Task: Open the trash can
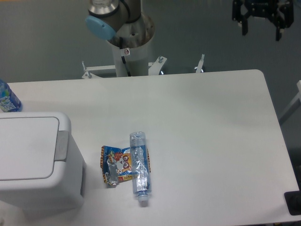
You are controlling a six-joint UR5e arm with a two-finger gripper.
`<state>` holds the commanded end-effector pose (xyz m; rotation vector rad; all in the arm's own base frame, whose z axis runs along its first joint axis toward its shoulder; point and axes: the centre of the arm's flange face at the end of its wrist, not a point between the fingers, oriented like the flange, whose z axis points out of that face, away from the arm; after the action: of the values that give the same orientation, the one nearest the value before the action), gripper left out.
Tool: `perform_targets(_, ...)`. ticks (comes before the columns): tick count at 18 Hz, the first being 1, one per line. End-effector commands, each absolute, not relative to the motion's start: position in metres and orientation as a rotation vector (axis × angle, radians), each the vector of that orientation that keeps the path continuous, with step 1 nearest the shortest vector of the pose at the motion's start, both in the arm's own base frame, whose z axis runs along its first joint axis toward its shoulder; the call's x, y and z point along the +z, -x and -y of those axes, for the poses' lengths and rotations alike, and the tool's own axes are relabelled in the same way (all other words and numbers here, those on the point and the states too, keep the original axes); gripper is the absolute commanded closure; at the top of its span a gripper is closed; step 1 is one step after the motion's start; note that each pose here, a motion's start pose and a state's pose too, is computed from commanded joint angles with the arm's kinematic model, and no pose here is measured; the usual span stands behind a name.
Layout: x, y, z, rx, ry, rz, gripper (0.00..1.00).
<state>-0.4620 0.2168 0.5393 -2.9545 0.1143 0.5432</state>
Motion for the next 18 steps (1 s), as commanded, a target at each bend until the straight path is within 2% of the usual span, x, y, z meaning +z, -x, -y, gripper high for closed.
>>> perform_targets(6,0.535,0.426,-0.309,0.475,2.83,0.278,0.0)
perform_targets(12,0.526,0.372,-0.405,0.38,2.684,0.515,0.0)
perform_targets(18,0.516,0.329,-0.502,0.205,2.576,0.692,0.0)
